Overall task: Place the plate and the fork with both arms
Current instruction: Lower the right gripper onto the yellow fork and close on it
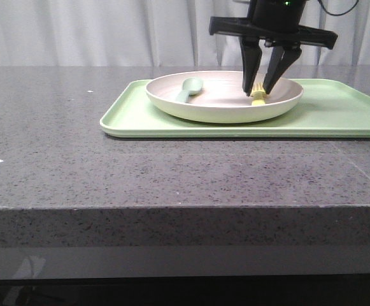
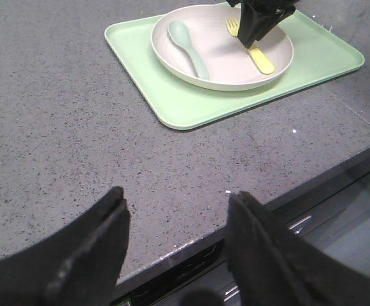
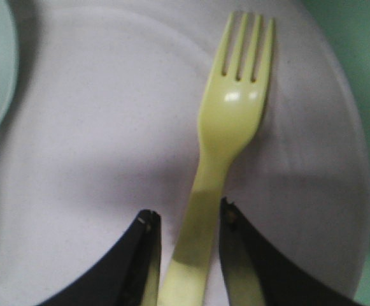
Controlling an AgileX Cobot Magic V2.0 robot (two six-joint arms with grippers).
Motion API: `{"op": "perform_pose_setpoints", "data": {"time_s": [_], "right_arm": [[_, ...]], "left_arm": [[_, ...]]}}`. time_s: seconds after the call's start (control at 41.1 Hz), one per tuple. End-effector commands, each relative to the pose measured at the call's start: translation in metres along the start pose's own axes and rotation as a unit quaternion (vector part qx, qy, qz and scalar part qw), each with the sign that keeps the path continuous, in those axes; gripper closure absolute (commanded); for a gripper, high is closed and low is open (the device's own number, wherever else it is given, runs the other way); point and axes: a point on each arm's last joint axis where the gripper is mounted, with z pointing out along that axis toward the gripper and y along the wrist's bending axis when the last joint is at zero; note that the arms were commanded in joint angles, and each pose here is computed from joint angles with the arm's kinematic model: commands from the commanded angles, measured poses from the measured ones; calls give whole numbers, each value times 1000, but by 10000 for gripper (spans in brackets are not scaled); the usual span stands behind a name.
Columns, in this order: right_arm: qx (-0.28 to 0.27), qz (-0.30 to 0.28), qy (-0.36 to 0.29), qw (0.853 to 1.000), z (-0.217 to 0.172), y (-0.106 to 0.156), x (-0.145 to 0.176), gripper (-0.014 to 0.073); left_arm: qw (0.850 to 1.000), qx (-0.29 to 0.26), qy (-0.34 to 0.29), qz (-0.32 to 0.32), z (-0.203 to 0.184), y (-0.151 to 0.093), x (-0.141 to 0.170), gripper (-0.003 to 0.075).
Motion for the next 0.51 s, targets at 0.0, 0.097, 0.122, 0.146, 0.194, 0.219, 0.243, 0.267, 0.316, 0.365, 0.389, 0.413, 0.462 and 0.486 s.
{"op": "perform_pose_setpoints", "data": {"time_s": [0.0,0.097,0.122,0.146,0.194,0.219,0.243,0.267,0.316,0.365,0.389,0.413,0.462,0.486], "right_arm": [[-7,1,-41,999,-31,-2,-6,334],[-5,1,-38,999,-24,-2,-7,334],[-4,2,-38,999,-22,-2,-7,334],[-5,2,-38,999,-21,-2,-8,334],[-4,2,-38,999,-19,-2,-8,334],[-4,2,-38,999,-18,-2,-8,334],[-4,2,-38,999,-18,-2,-8,335],[-4,2,-38,999,-18,-2,-8,337],[-4,2,-38,999,-18,-2,-8,337],[-3,2,-37,999,-18,-2,-8,337],[-3,2,-36,999,-17,-2,-8,340],[-3,1,-36,999,-17,-2,-8,347],[-2,1,-34,999,-17,-2,-8,379],[-2,1,-33,999,-17,-2,-7,398]], "left_arm": [[999,4,-42,0,-4,-1,-12,364],[999,4,-42,0,-4,-1,-12,364],[999,4,-42,0,-4,-1,-12,364],[999,4,-42,0,-4,-1,-12,364],[999,4,-42,0,-4,-1,-12,364],[999,4,-42,0,-4,-1,-12,364],[999,4,-42,0,-4,-1,-12,364],[999,4,-42,0,-4,-1,-12,364],[999,4,-42,0,-4,-1,-12,364],[999,4,-42,0,-4,-1,-12,364],[999,4,-42,0,-4,-1,-12,364],[999,4,-42,0,-4,-1,-12,364],[999,4,-42,0,-4,-1,-12,364],[999,4,-42,0,-4,-1,-12,364]]}}
